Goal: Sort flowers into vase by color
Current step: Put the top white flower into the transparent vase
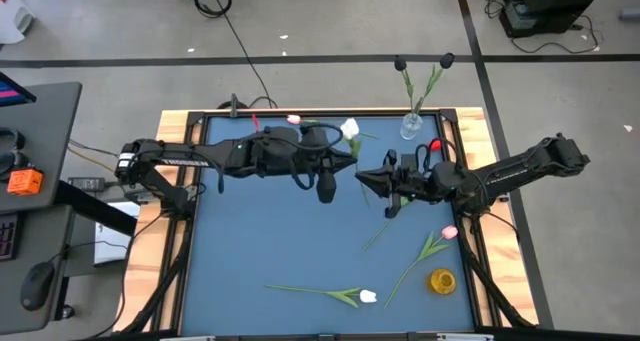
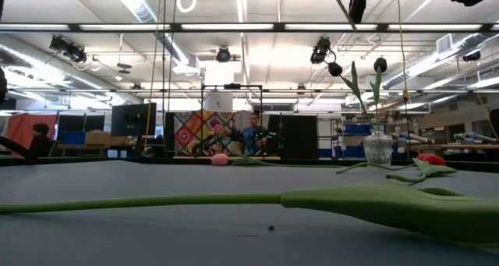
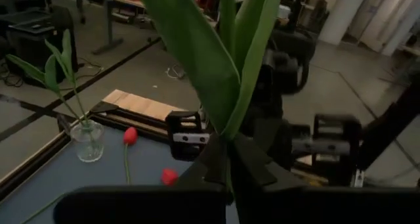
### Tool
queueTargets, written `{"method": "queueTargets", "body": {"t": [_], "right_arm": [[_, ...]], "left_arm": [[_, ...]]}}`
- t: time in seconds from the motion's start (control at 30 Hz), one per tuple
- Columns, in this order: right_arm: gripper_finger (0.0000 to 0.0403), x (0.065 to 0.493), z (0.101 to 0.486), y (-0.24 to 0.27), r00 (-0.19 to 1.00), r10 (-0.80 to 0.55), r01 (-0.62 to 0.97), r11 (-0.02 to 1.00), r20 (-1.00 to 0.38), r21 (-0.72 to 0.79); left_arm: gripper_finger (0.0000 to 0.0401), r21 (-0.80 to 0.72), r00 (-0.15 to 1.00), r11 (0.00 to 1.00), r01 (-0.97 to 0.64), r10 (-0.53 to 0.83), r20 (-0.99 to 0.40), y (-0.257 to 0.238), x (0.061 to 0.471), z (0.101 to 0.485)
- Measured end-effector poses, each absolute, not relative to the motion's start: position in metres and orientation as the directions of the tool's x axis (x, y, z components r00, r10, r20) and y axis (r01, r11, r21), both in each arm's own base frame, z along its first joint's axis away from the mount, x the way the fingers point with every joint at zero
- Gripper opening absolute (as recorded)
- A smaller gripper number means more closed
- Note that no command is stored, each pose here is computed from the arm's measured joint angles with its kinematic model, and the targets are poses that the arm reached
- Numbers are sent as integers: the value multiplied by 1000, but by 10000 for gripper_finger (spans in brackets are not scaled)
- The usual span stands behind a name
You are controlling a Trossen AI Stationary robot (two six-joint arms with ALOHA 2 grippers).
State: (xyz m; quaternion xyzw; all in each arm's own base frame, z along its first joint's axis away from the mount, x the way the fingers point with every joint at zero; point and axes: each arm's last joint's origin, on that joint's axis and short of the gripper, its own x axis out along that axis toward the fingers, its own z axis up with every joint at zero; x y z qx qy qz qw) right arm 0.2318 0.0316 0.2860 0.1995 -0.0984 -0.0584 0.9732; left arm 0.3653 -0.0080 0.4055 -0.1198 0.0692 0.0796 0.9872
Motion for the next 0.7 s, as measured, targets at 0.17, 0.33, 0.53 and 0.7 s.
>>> {"method": "queueTargets", "body": {"t": [0.17,0.33,0.53,0.7], "right_arm": [[107,218,295,26,977,-142,67,912,157,405],[176,208,303,18,971,-177,108,925,162,365],[208,228,309,17,993,-94,68,953,74,296],[195,239,319,17,995,-89,73,960,47,272]], "left_arm": [[3,-159,952,970,-183,134,-275,-8,360,396],[2,-155,921,974,-165,96,-377,-9,363,381],[1,-182,933,975,-131,59,-356,-6,378,371],[0,-205,929,968,-145,62,-366,0,382,367]]}}
